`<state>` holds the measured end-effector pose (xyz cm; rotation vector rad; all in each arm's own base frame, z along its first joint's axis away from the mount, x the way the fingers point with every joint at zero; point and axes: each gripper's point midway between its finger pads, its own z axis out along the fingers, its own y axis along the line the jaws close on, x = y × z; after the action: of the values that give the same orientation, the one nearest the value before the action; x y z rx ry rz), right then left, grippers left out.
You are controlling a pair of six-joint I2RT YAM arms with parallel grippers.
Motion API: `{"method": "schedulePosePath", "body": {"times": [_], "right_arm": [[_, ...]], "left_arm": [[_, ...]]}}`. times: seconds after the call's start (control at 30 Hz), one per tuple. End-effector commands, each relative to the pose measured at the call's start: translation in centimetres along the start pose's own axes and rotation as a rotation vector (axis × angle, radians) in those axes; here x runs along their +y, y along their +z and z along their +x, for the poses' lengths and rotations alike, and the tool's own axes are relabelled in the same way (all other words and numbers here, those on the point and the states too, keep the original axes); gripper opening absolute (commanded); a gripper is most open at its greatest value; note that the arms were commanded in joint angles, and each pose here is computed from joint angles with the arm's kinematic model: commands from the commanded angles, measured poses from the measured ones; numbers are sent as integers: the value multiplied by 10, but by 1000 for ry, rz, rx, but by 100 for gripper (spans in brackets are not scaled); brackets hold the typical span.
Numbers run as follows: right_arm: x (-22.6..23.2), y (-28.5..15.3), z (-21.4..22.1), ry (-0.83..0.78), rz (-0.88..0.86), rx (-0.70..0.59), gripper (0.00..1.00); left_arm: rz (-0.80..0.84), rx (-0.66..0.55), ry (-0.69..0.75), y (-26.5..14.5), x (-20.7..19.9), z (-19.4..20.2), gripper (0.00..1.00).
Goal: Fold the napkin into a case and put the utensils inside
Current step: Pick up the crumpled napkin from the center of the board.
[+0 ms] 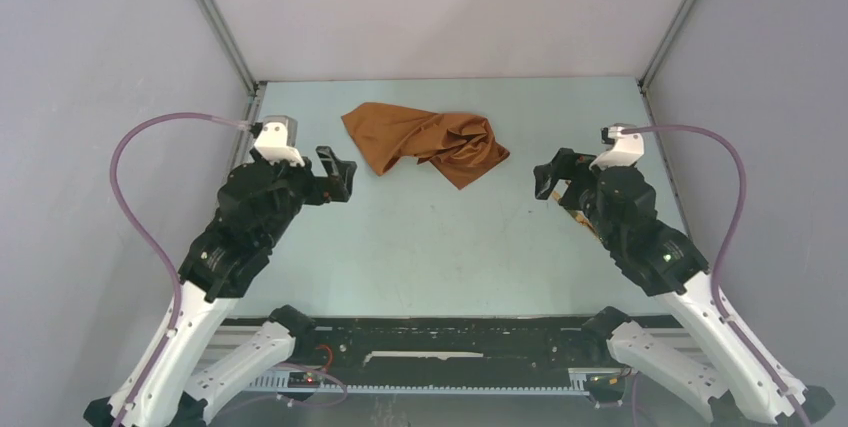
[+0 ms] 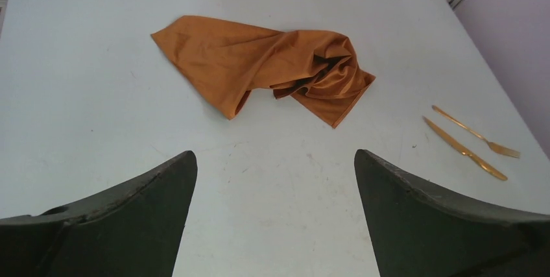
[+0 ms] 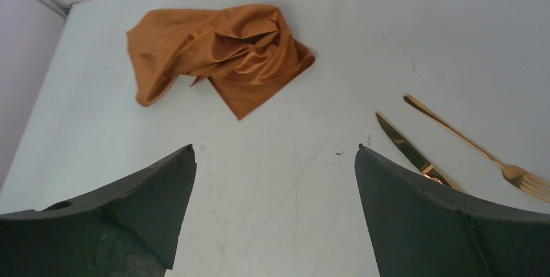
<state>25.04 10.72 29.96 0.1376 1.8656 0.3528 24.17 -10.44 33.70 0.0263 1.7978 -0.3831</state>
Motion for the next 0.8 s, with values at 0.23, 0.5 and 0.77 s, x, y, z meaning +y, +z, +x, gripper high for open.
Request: {"method": "schedulePosePath", "body": {"times": [0.23, 0.5, 0.77], "right_arm": [[25, 75, 35, 116, 3, 46, 100], [61, 157, 73, 419, -198, 185, 92], [28, 243, 121, 489, -232, 386, 80]], "left_arm": [[-36, 108, 91, 39, 6, 28, 100], [27, 280, -106, 68, -15, 85, 100], [-99, 328, -711, 133, 15, 156, 100]]}}
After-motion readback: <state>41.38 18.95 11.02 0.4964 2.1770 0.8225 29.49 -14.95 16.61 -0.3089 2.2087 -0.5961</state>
